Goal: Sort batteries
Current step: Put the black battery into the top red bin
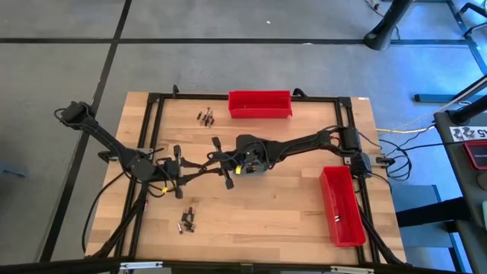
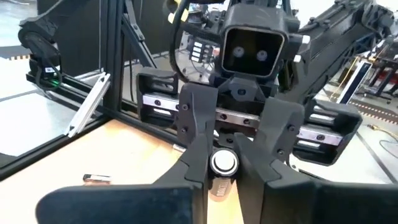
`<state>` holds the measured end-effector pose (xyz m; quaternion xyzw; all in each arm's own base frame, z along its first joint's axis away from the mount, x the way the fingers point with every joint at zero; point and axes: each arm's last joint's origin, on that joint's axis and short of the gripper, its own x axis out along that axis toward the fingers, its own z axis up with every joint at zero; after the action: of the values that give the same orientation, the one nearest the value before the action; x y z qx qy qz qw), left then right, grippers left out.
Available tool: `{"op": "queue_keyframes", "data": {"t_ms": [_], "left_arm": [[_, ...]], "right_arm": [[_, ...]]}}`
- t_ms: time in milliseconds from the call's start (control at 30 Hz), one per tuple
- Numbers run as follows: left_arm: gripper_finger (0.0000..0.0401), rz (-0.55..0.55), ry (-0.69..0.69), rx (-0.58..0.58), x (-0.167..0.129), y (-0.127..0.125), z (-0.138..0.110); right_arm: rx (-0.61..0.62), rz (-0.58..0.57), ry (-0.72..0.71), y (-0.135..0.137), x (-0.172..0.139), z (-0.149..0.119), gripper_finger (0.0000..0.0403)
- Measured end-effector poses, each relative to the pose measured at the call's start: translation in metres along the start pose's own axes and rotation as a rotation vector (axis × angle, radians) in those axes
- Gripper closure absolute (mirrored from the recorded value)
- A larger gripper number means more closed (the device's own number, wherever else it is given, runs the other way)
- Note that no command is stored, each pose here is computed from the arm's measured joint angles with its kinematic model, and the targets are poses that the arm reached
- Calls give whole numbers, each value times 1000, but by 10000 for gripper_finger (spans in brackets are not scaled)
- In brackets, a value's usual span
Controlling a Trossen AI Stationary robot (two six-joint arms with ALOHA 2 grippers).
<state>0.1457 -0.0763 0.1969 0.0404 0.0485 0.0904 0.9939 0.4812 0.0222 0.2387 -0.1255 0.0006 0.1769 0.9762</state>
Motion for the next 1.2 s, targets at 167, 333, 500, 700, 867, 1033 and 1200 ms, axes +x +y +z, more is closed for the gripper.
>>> {"op": "queue_keyframes", "data": {"t_ms": [167, 333, 500, 700, 867, 1033, 1200], "left_arm": [[250, 5, 48, -3, 0, 0, -6], [238, 8, 85, -30, 0, 1, -11], [237, 12, 115, -42, -1, 1, -14], [237, 12, 129, -45, -1, 1, -16], [237, 12, 133, -41, -1, 1, -17], [237, 18, 137, -37, 0, 2, -17], [237, 30, 140, -40, 1, 4, -17]], "right_arm": [[-10, -110, 72, -7, -16, 29, 357], [-35, -196, 126, -19, -42, 60, 357], [-90, -402, 214, -47, -78, 86, 357], [55, -641, 467, -125, -138, 50, 357], [375, -743, 692, -176, -202, -4, 357], [750, -708, 770, -198, -246, -50, 357], [870, -734, 860, -198, -250, -80, 357]]}}
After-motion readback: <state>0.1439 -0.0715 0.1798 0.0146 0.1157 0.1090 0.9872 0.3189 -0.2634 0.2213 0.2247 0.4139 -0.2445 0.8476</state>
